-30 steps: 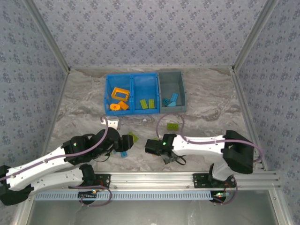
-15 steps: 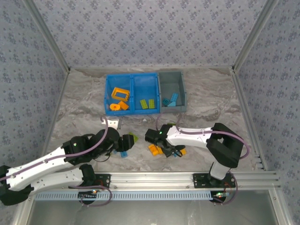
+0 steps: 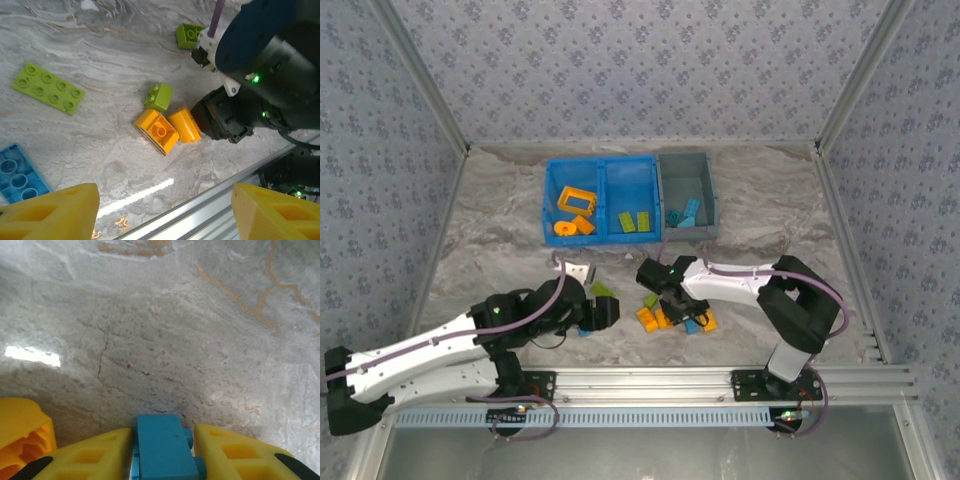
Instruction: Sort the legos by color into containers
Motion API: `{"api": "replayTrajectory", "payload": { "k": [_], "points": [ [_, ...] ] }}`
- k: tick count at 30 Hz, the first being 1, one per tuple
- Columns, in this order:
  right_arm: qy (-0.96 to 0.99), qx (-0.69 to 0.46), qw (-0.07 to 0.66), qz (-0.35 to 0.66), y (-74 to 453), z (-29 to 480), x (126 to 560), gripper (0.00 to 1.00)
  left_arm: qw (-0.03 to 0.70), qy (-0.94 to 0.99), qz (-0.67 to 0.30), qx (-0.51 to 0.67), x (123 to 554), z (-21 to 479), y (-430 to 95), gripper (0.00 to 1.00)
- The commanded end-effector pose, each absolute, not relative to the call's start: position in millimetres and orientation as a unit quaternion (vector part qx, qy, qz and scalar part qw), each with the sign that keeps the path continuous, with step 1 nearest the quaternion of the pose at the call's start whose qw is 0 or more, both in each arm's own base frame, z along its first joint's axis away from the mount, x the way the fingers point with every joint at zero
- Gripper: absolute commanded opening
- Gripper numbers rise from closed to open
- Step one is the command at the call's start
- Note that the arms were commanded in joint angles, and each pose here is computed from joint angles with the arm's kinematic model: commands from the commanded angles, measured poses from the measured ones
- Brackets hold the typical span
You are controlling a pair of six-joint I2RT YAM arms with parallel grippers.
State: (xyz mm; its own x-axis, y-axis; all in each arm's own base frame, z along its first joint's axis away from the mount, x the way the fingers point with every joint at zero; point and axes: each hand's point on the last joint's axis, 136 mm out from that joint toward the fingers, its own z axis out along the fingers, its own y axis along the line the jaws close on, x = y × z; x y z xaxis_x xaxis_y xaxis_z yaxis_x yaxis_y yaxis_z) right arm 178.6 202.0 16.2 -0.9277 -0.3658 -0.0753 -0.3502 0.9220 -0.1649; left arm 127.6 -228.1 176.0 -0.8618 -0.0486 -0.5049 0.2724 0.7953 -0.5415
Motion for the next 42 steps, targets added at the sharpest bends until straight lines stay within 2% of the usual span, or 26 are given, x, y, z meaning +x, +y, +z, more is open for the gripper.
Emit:
{"api": "replayTrajectory", "payload": {
  "k": [1,6,11,18,22,25,31,39,42],
  "points": [
    [0.984,-0.162,0.050,-0.055,202.0,14.5,176.9,0.36,0.253,0.894,-0.364,0.069,119.8,183.9,-236.3,0.75],
    [0.986,-0.133,0.090,-0.048,197.9,34.6,186.0,0.24,0.256,0.884,-0.389,0.050,119.8,184.5,-235.7,0.78],
    [0.978,-0.093,0.178,-0.047,178.8,99.3,214.1,0.21,0.292,0.874,-0.386,0.050,131.3,212.1,-238.7,0.85],
    [0.953,-0.014,0.301,-0.019,156.7,182.2,310.0,0.21,0.362,0.857,-0.359,0.072,161.2,266.6,-260.0,0.91],
    [0.939,-0.002,0.336,-0.070,152.3,199.7,366.5,0.20,0.383,0.853,-0.344,0.082,178.1,285.7,-276.2,0.91],
    [0.932,0.003,0.344,-0.112,151.1,198.8,402.7,0.20,0.390,0.853,-0.336,0.086,186.3,292.1,-285.8,0.92],
    [0.933,0.026,0.323,-0.156,149.9,170.6,447.4,0.19,0.389,0.855,-0.333,0.086,188.4,292.6,-288.6,0.93],
    [0.937,0.043,0.273,-0.215,147.1,120.2,464.6,0.20,0.384,0.859,-0.331,0.075,183.0,285.5,-274.3,0.93],
    [0.938,0.049,0.264,-0.219,146.3,110.4,462.9,0.23,0.381,0.862,-0.326,0.070,182.2,281.2,-269.8,0.92]
  ]
}}
